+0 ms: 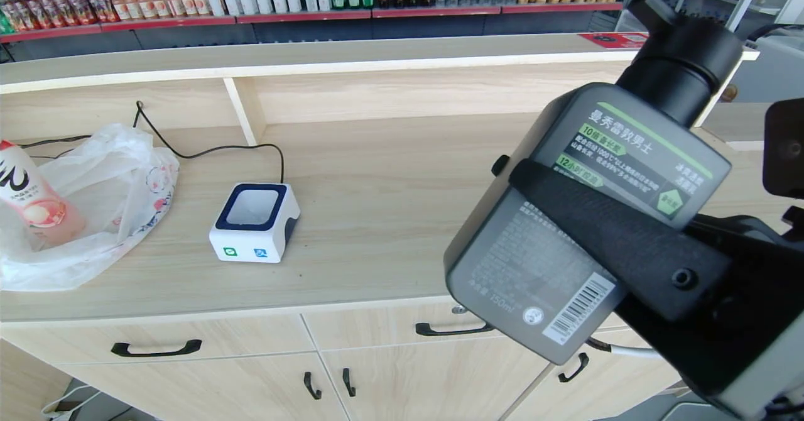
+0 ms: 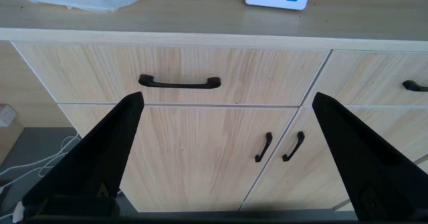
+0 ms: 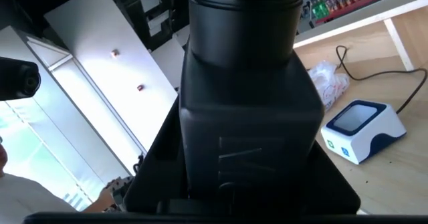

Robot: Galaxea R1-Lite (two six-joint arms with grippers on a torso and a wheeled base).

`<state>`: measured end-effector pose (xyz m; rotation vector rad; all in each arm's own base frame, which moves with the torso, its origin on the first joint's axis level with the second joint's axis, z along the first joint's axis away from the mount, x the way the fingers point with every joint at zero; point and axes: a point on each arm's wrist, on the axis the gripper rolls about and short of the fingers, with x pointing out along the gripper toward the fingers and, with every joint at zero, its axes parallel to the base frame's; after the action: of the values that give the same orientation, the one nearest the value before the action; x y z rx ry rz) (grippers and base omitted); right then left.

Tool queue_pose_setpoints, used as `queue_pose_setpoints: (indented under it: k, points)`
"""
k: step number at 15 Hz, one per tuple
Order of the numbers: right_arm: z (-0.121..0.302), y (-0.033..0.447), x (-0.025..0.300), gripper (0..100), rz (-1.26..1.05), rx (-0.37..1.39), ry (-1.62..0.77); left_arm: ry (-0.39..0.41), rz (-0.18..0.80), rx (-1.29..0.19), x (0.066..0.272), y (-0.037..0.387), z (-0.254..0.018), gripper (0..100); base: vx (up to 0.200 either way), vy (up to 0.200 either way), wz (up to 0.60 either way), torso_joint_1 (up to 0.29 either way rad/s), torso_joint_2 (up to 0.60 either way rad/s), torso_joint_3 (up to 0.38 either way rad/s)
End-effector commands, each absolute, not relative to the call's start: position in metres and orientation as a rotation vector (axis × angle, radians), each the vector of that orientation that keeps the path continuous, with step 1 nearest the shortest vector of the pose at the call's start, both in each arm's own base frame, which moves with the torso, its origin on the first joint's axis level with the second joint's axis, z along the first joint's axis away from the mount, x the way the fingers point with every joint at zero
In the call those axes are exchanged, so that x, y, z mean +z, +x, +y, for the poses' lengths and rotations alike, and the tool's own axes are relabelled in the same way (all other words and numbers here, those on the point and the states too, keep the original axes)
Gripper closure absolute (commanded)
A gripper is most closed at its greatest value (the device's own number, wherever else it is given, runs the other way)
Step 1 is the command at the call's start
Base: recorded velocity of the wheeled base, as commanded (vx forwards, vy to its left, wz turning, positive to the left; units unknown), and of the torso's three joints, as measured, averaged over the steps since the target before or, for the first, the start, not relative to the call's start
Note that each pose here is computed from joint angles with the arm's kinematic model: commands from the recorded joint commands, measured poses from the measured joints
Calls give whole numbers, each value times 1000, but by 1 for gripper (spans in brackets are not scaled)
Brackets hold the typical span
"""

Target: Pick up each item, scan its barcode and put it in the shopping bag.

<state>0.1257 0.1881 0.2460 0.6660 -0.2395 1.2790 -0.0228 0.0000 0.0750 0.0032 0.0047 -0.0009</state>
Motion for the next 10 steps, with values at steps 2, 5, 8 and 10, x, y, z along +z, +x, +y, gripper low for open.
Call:
queue_pose_setpoints:
  k: [2,5,8,10]
  points:
    - [188,126,246,100,-253,1272,652,3,6,-2,75,-23,0,0,0,0,0,0,0,0]
    - [191,128,243,100,-272,1250,608,3,5,-2,75,-23,0,0,0,0,0,0,0,0]
    - [194,130,233,100,-250,1233,563,3,5,-2,75,-23,0,0,0,0,0,0,0,0]
    - [198,134,226,100,-277,1211,472,3,6,-2,75,-23,0,0,0,0,0,0,0,0]
